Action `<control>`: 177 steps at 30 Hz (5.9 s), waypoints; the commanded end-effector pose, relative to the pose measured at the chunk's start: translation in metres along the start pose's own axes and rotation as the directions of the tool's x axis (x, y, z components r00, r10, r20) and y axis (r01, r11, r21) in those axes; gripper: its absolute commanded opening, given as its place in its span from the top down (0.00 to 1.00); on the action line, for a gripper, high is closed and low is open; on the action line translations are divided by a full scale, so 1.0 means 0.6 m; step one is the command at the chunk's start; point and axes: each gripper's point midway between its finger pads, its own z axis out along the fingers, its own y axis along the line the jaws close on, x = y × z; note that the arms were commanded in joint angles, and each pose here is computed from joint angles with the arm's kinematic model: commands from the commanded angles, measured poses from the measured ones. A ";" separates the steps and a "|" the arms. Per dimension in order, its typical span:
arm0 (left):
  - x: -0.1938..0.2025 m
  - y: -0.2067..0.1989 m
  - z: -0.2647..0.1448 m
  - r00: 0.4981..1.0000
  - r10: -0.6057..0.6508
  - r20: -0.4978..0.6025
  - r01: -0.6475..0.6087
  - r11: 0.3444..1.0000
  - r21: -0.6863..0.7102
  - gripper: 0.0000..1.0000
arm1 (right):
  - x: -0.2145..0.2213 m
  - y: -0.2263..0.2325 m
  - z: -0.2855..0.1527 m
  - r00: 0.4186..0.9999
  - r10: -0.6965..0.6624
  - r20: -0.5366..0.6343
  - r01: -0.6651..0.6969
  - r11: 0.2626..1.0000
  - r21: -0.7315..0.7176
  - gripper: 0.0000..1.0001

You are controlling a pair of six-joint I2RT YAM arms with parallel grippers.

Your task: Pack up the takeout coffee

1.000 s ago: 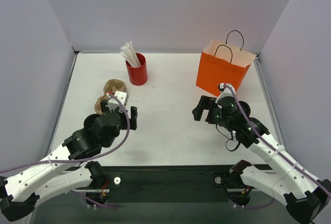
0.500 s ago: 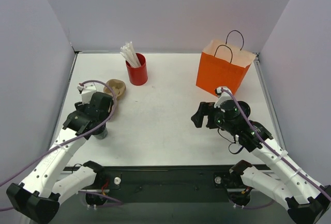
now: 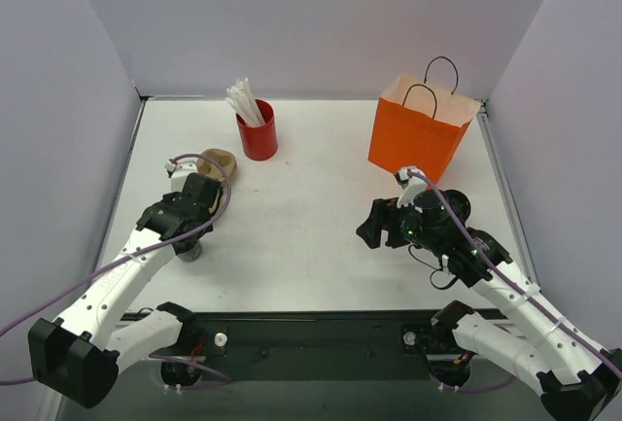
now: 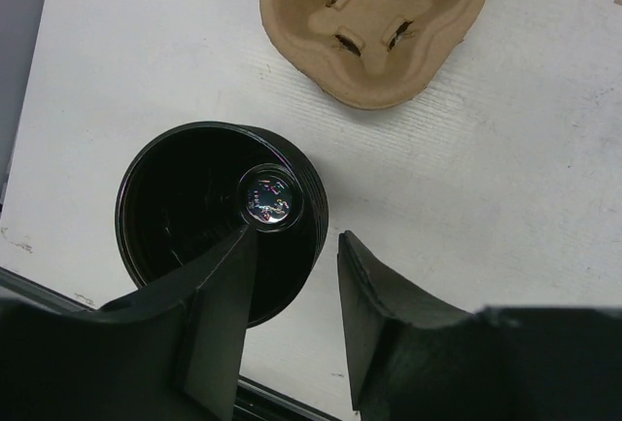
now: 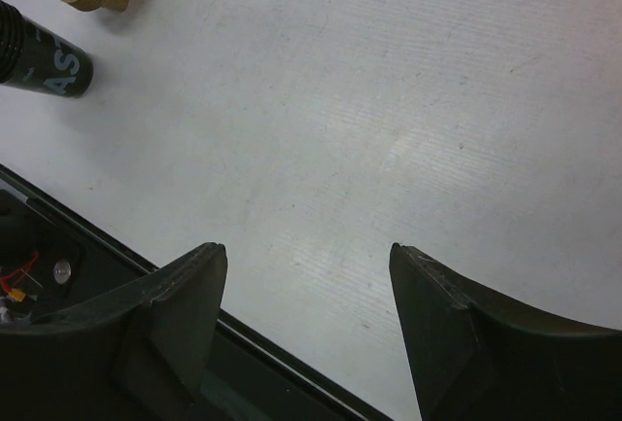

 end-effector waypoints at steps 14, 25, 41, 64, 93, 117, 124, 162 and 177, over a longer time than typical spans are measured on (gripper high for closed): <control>-0.015 -0.003 0.011 0.999 0.002 0.045 -0.002 1.000 -0.005 0.65 | 0.001 0.014 0.000 1.000 -0.024 0.006 0.024 0.998 -0.054 0.35; -0.015 -0.005 0.011 0.999 0.008 0.046 -0.008 1.000 0.003 0.74 | 0.002 0.015 0.002 1.000 -0.016 0.000 0.016 0.998 -0.057 0.36; -0.025 -0.008 0.005 0.998 0.026 0.055 -0.027 0.999 0.017 1.00 | 0.003 0.015 0.001 1.000 -0.015 0.002 0.015 0.998 -0.058 0.35; -0.077 0.020 -0.035 0.991 0.056 0.120 -0.054 0.998 -0.025 1.00 | 0.001 0.019 0.004 1.000 -0.003 -0.001 0.003 0.998 -0.065 0.35; -0.219 -0.037 -0.163 0.941 0.151 0.304 -0.194 0.974 0.117 1.00 | -0.034 0.027 -0.025 0.997 0.007 0.078 -0.002 0.998 -0.065 0.35; -0.043 -0.433 -0.123 0.860 0.381 0.340 -0.480 0.830 0.284 1.00 | -0.064 -0.072 -0.132 0.926 0.051 0.375 -0.129 0.974 0.184 0.35; 0.009 -0.473 -0.111 0.831 0.444 0.335 -0.535 0.804 0.261 1.00 | -0.065 -0.081 -0.145 0.913 0.042 0.406 -0.132 0.971 0.197 0.34; -0.043 -0.255 -0.175 0.890 0.246 0.383 -0.441 0.675 0.592 0.08 | -0.055 -0.258 -0.075 0.995 0.102 0.006 -0.079 0.728 0.681 0.44; -0.019 -0.229 -0.165 0.877 0.230 0.423 -0.459 0.663 0.591 0.09 | -0.045 -0.347 -0.021 0.962 0.271 -0.038 -0.163 0.679 0.716 0.58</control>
